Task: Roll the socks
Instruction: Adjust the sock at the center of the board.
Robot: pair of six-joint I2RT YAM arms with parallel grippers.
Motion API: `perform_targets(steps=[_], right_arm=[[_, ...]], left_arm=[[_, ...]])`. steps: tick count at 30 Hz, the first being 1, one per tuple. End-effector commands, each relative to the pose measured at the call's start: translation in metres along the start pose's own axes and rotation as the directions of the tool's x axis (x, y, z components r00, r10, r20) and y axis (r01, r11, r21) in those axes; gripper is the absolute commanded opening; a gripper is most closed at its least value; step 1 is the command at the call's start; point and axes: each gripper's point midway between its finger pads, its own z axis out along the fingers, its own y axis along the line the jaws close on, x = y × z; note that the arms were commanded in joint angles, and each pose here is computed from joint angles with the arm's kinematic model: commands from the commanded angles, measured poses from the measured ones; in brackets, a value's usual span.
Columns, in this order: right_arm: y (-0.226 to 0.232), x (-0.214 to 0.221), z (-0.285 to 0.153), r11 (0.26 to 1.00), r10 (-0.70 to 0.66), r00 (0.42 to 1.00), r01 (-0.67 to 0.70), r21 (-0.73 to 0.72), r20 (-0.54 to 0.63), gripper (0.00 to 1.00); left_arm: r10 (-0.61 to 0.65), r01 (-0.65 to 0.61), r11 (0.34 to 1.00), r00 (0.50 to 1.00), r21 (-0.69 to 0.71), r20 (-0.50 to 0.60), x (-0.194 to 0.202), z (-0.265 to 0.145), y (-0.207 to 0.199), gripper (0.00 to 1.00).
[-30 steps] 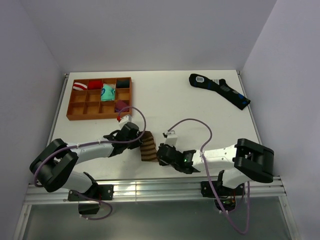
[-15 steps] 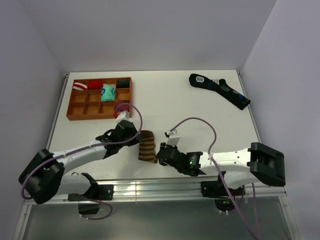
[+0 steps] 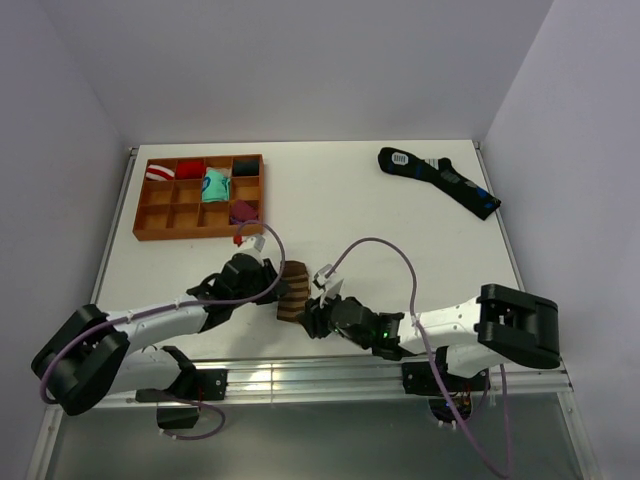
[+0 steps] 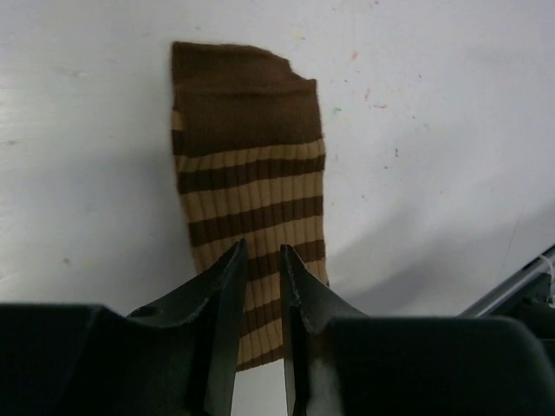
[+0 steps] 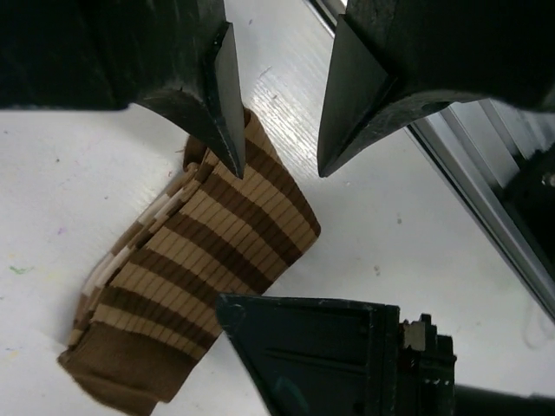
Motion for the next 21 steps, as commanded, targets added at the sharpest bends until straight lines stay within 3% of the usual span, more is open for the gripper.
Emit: perform_targets(steps=[1,11,21], right_arm=[[0.014,-0.013,0.007,0.995,-0.038,0.996,0.046,-0.093,0.085,0.47],[-0.007,0.003,0.022,0.994,-0.099,0.992,0.102,-0.029,0.075,0.55],[-0.027,0.009,0.014,0.995,-0.097,0.991,0.097,-0.001,0.090,0.53]], left_arm=[[0.052,-0.052,0.983,0.999,0.179,0.001,-0.001,0.005,-0.033,0.27],[0.061,-0.052,0.990,0.996,0.130,-0.069,0.019,0.020,-0.019,0.25],[0.074,-0.066,0.994,0.993,0.083,-0.095,0.017,0.022,-0.016,0.25]])
